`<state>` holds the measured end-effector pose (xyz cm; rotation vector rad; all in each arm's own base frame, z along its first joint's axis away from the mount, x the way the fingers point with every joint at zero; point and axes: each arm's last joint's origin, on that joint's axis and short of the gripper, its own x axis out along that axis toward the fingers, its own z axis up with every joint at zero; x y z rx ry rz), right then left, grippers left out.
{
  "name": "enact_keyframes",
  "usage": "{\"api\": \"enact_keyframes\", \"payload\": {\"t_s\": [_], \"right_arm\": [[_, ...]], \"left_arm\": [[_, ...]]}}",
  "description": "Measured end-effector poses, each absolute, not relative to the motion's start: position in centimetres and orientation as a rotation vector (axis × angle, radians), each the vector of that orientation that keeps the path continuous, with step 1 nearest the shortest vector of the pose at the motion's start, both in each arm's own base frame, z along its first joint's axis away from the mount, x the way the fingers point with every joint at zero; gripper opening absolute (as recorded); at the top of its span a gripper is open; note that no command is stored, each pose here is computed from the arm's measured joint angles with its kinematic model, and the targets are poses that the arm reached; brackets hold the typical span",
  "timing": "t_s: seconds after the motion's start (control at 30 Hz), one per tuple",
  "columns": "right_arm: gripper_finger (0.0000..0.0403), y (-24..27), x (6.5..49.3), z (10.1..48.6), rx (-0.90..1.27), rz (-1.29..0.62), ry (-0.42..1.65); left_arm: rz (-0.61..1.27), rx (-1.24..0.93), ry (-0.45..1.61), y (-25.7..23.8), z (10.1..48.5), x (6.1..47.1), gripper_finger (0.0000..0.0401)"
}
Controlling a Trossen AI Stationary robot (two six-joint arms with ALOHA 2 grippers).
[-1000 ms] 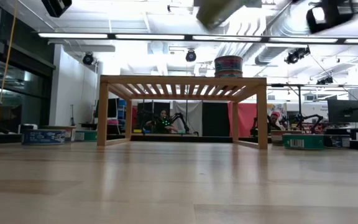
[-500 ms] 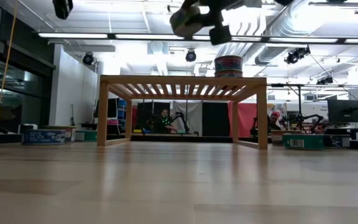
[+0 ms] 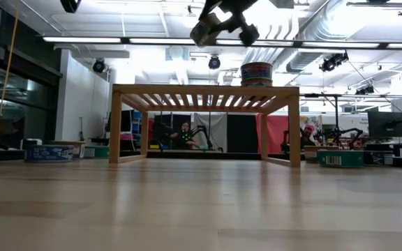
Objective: Stack canned seafood by type on shelf
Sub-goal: Put the green tuna can on the shelf
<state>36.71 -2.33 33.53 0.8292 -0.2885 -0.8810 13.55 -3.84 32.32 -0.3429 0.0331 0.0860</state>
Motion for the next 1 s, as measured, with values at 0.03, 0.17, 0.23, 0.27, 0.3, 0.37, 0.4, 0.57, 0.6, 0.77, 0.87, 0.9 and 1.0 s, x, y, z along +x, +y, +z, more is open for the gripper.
{"api": "enact_keyframes", "payload": {"t_s": [0.03, 0.17, 0.23, 0.27, 0.3, 0.37, 0.4, 0.57, 0.6, 0.77, 0.87, 0.9, 1.0], "right_arm": [[0.0107, -2.5, 36.2, 33.9, 0.819, -0.898, -0.274], [0.0107, -3.4, 34.4, 35.4, 0.784, -0.971, -0.26], [0.0107, -3.8, 33.9, 35.7, 0.781, -0.985, -0.262], [0.0107, -3.9, 33.7, 35.9, 0.78, -0.987, -0.26], [0.0107, -4.1, 33.6, 36.0, 0.782, -0.99, -0.263], [0.0107, -4.2, 33.7, 36.0, 0.789, -0.976, -0.259], [0.0107, -4.3, 33.7, 36.0, 0.79, -0.972, -0.254], [0.0107, -5.1, 33.8, 35.8, 0.799, -0.955, -0.232], [0.0107, -5.3, 33.8, 35.7, 0.801, -0.949, -0.227], [0.0107, -6.4, 33.8, 35.7, 0.818, -0.903, -0.193], [0.0107, -7.0, 34.0, 35.2, 0.844, -0.876, -0.156], [0.0107, -7.1, 34.2, 34.8, 0.862, -0.875, -0.145], [0.0107, -7.5, 35.0, 33.3, 0.94, -0.892, -0.138]], "left_arm": [[0.088, -0.335, 0.037, -3.6, 32.3, 13.1, 0.0001], [0.108, -0.303, 0.026, -2.8, 32.5, 11.9, 0.0001], [0.117, -0.308, 0.007, -2.5, 32.7, 11.4, 0.0001], [0.119, -0.31, 0.001, -2.4, 32.8, 11.3, 0.0001], [0.116, -0.309, -0.004, -2.3, 32.8, 11.1, 0.0001], [0.115, -0.308, -0.009, -2.2, 32.9, 11.0, 0.0001], [0.118, -0.31, -0.009, -2.2, 32.9, 11.0, 0.0001], [0.129, -0.338, -0.015, -2.0, 32.9, 11.1, 0.0001], [0.131, -0.34, -0.016, -2.0, 32.9, 11.1, 0.0001], [0.156, -0.34, -0.02, -1.7, 32.9, 11.1, 0.0001], [0.17, -0.34, -0.023, -1.6, 32.9, 11.2, 0.0001], [0.175, -0.34, -0.024, -1.5, 32.9, 11.2, 0.0001], [0.192, -0.34, -0.021, -1.4, 32.8, 11.4, 0.0001]]}}
